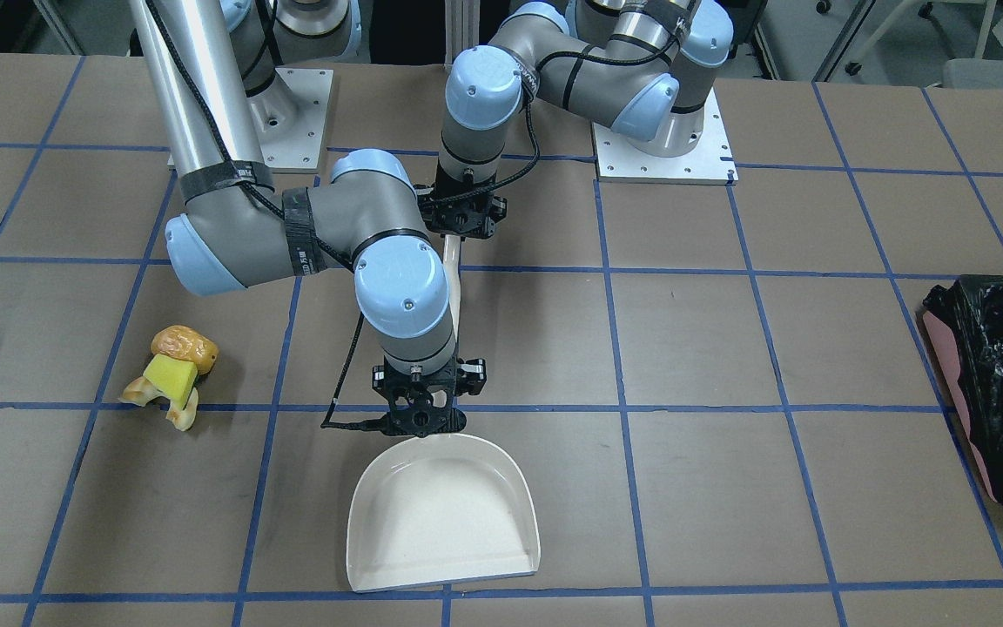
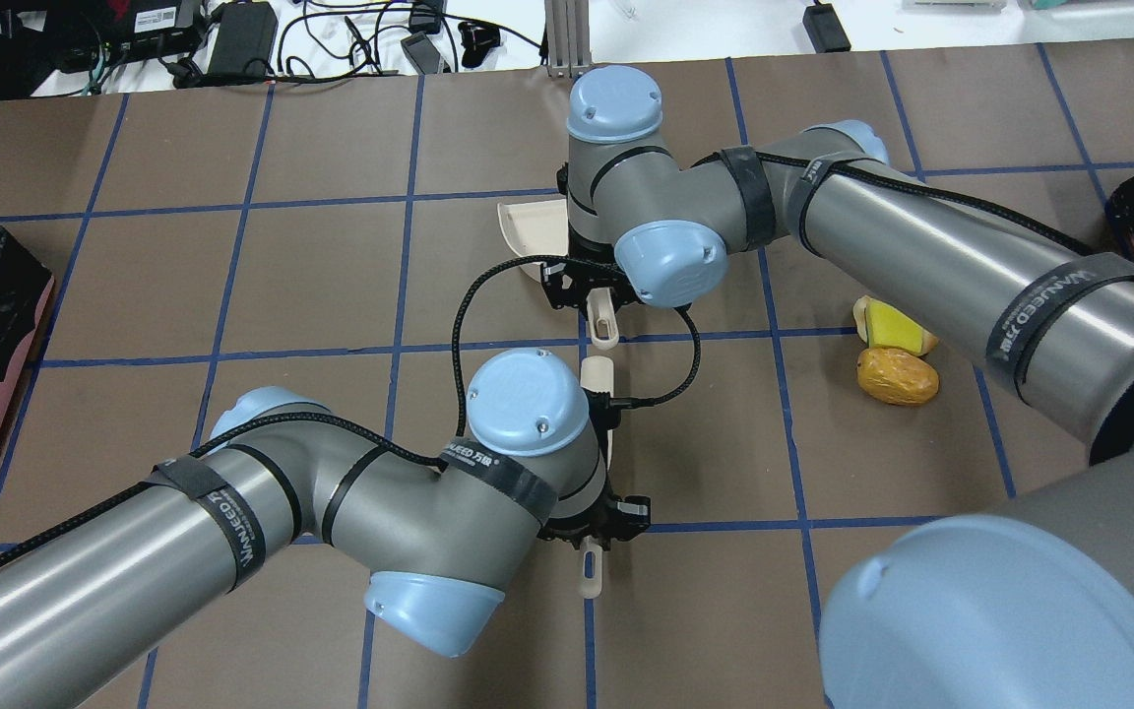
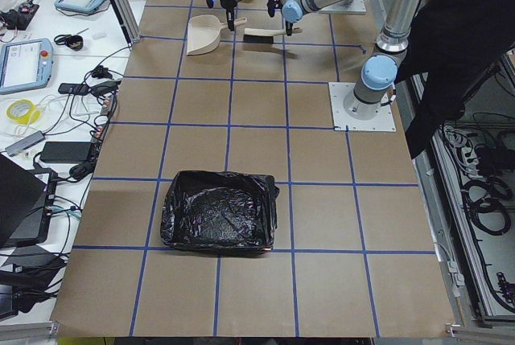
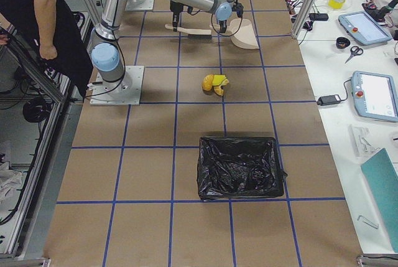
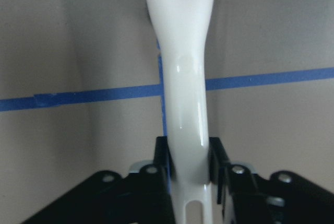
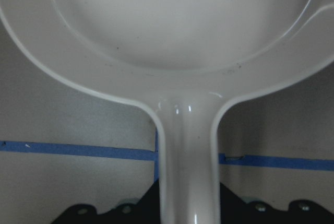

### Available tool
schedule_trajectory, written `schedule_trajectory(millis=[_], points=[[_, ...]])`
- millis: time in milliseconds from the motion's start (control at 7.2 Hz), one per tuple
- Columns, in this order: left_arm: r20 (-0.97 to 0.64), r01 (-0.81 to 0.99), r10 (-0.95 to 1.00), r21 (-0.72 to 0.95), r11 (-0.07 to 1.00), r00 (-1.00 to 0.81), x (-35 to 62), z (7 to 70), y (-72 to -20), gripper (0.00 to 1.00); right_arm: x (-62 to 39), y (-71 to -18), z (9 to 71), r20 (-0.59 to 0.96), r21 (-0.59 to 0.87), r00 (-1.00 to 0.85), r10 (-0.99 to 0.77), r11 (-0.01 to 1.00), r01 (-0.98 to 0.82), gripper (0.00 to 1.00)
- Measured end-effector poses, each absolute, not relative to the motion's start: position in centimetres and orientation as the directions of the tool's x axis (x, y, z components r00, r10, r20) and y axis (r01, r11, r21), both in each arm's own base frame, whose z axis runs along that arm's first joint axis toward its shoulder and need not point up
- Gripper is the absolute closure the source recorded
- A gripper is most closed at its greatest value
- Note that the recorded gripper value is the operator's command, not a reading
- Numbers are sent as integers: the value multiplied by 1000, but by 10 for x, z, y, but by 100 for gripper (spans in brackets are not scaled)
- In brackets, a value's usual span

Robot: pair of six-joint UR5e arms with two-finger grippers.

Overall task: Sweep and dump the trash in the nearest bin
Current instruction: 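Lift the brush with the left gripper while the right carries the dustpan beside the trash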

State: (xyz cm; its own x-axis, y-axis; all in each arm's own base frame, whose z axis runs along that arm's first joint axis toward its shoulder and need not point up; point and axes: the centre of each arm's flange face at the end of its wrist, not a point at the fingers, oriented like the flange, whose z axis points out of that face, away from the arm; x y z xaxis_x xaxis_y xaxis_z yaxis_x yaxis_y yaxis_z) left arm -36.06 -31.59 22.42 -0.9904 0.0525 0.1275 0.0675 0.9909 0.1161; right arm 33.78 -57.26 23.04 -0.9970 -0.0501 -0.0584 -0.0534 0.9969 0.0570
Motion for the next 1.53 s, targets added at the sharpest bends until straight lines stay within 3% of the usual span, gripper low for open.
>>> schedule_trajectory(millis=[139,278,417,556,695,1112,1529], points=[[127,64,50,111,992,-991,-360,227,-316,100,336,-573,233,-58,60,-997,-53,997,-57,99],[119,62,49,111,992,-992,-359,232,-315,100,334,-573,235,-58,64,-997,-59,996,-63,94],[106,59,46,125,990,-993,-357,237,-314,100,333,-573,237,-58,65,-996,-65,996,-69,65],[90,55,42,149,987,-995,-356,245,-315,100,333,-572,237,-58,67,-996,-68,995,-72,28],[70,49,37,175,983,-997,-354,256,-317,100,332,-571,235,-57,71,-996,-69,995,-73,22],[39,57,50,199,978,-998,-342,283,-333,100,332,-570,232,-58,75,-994,-92,993,-97,22],[3,84,86,215,973,-996,-315,296,-342,100,331,-570,234,-62,74,-993,-105,991,-109,41]])
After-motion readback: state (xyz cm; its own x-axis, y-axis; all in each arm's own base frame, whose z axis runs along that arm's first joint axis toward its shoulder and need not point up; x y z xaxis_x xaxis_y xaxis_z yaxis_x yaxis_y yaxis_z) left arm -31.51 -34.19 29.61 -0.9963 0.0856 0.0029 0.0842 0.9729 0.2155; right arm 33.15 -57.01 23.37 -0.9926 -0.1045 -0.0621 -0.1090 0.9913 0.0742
